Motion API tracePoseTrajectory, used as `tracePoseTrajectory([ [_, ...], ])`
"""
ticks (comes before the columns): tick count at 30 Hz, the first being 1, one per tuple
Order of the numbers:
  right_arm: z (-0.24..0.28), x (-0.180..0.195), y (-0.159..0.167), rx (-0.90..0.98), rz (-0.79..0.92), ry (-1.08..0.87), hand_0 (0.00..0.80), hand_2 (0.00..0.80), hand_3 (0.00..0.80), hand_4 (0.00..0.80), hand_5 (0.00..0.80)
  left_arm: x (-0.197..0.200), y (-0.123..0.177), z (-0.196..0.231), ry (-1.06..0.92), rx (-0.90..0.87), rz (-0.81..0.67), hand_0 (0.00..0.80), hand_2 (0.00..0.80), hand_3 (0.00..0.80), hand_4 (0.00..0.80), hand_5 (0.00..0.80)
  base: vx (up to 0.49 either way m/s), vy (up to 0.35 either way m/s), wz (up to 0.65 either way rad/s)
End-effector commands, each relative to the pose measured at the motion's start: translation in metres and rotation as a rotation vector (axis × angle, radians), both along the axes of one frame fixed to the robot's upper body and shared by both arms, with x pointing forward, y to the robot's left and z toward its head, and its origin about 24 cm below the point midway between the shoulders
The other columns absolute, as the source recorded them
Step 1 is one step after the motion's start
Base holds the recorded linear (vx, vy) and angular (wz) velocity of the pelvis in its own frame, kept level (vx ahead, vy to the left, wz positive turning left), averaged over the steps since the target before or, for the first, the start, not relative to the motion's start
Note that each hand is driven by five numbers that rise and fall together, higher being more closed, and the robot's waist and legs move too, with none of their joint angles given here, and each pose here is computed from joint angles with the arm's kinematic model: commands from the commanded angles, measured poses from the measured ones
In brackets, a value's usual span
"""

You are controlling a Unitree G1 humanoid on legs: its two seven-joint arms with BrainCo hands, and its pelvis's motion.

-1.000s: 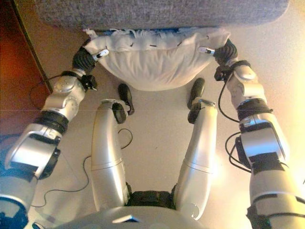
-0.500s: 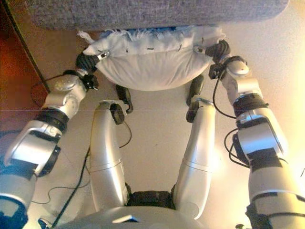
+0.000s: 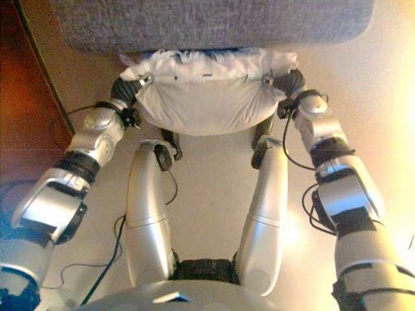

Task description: Pick up the cushion and take it to the sofa

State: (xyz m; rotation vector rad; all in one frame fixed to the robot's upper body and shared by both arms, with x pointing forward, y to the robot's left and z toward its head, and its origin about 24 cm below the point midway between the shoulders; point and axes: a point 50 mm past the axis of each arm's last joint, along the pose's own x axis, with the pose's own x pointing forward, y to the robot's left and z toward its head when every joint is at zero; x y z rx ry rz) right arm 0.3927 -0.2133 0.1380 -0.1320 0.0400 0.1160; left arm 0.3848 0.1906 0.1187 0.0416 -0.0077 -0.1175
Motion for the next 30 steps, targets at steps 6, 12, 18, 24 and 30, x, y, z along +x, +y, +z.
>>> tracePoseTrajectory([
  [6, 0.000, -0.030, 0.026, 0.196, 0.096, -0.246, 0.800, 0.800, 0.800, 0.800, 0.800, -0.018, -0.016, 0.018, -0.235, -0.159, -0.089, 0.800, 0.800, 0.800, 0.800, 0.800, 0.116, -0.086, 0.15],
  [12, -0.034, -0.057, 0.023, 0.372, 0.102, -0.195, 0.800, 0.800, 0.800, 0.800, 0.800, -0.039, -0.008, -0.013, -0.143, -0.216, -0.063, 0.800, 0.800, 0.800, 0.800, 0.800, 0.145, -0.044, 0.29],
  [18, -0.049, -0.068, 0.022, 0.340, 0.081, -0.105, 0.800, 0.800, 0.800, 0.800, 0.800, -0.059, -0.006, -0.033, -0.105, -0.246, -0.033, 0.800, 0.800, 0.800, 0.800, 0.800, 0.091, -0.009, -0.02],
  [24, -0.064, -0.088, 0.037, 0.368, 0.112, -0.059, 0.800, 0.800, 0.800, 0.800, 0.800, -0.079, 0.004, -0.056, -0.015, -0.271, 0.008, 0.800, 0.800, 0.800, 0.800, 0.800, 0.223, 0.067, -0.33],
  [30, -0.102, -0.118, 0.036, 0.576, 0.026, 0.075, 0.800, 0.800, 0.800, 0.800, 0.800, -0.097, 0.001, -0.072, 0.039, -0.337, -0.033, 0.800, 0.800, 0.800, 0.800, 0.800, 0.199, 0.053, 0.03],
])
